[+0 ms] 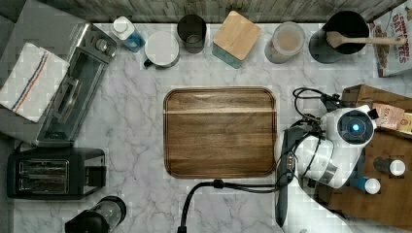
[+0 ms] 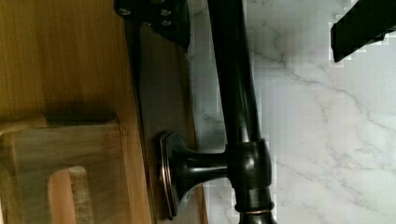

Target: Open the drawer.

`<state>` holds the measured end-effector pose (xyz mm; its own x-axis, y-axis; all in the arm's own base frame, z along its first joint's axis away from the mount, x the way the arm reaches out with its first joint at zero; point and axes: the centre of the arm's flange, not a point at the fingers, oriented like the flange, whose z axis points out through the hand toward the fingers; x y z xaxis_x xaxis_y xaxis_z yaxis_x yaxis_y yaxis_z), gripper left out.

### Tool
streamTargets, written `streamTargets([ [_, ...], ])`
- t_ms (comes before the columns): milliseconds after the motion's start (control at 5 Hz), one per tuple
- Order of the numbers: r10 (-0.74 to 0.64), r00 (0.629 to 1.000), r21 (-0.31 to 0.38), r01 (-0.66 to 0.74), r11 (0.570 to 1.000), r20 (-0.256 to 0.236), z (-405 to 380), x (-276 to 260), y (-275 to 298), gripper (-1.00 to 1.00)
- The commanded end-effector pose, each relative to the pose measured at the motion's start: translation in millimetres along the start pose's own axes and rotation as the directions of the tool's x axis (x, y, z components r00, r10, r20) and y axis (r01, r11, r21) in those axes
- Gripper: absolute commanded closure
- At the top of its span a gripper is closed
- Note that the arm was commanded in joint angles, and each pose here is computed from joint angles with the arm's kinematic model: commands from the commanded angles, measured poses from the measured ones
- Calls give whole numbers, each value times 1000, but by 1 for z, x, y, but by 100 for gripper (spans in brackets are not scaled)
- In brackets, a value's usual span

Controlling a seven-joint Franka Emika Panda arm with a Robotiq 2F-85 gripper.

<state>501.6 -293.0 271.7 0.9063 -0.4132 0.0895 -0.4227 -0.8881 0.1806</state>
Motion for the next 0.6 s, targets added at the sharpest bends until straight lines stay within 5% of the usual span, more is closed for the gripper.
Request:
streamTargets([
  [200, 71, 997, 46, -71, 996, 11, 31, -13, 13, -100],
  [600, 66, 997, 95, -69, 993, 38, 35, -2, -12, -100],
])
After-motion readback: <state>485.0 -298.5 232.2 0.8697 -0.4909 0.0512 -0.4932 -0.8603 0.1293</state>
